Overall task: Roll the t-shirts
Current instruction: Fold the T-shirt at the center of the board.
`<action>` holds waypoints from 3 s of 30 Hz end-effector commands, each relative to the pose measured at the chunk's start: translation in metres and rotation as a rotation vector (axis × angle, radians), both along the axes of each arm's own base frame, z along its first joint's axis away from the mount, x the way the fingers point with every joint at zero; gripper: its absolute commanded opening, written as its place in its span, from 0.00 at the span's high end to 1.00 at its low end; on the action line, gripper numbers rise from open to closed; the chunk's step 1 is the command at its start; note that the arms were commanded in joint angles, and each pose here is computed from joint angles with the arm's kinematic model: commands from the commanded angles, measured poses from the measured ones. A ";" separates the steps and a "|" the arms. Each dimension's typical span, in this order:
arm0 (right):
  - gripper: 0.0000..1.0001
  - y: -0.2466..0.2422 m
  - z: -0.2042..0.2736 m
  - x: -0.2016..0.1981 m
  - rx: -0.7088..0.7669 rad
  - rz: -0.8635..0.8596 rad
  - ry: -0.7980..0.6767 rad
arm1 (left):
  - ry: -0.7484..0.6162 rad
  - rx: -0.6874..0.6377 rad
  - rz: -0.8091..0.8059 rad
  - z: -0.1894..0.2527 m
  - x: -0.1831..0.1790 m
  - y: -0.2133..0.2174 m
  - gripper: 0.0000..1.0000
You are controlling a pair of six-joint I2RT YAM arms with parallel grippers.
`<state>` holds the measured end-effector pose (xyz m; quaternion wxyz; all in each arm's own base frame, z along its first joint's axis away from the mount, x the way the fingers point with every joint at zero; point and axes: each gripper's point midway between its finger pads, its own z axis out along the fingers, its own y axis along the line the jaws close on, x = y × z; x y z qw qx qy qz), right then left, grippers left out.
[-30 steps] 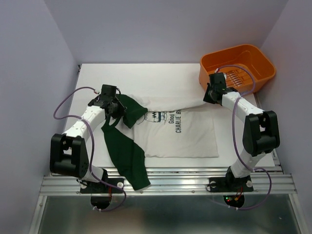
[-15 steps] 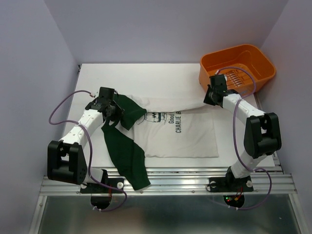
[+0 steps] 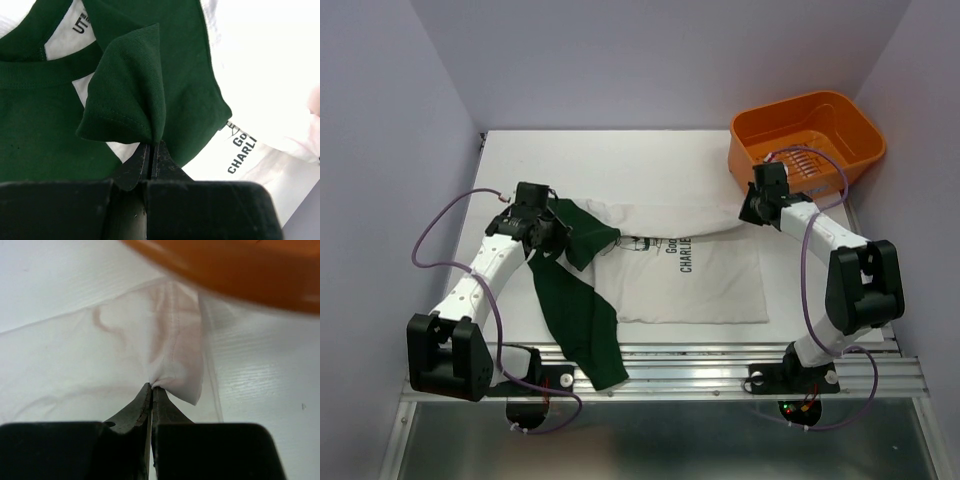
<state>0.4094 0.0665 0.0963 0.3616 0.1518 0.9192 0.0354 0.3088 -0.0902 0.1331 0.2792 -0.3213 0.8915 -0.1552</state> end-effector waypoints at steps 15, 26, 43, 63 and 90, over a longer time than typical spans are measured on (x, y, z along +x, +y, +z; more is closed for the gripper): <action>0.34 -0.001 -0.004 -0.027 0.070 -0.048 0.010 | 0.071 0.003 -0.131 -0.007 -0.034 -0.006 0.23; 0.30 0.029 0.019 -0.051 0.157 0.007 -0.020 | 0.013 0.160 -0.056 0.012 0.009 0.030 0.32; 0.32 0.120 0.003 -0.065 0.193 0.178 0.023 | 0.122 0.111 -0.005 -0.064 -0.040 0.039 0.50; 0.32 0.143 0.000 -0.074 0.192 0.227 0.042 | 0.165 0.182 0.059 -0.107 -0.028 0.054 0.46; 0.32 0.146 -0.002 -0.069 0.192 0.226 0.046 | 0.090 0.100 0.110 -0.043 -0.059 0.049 1.00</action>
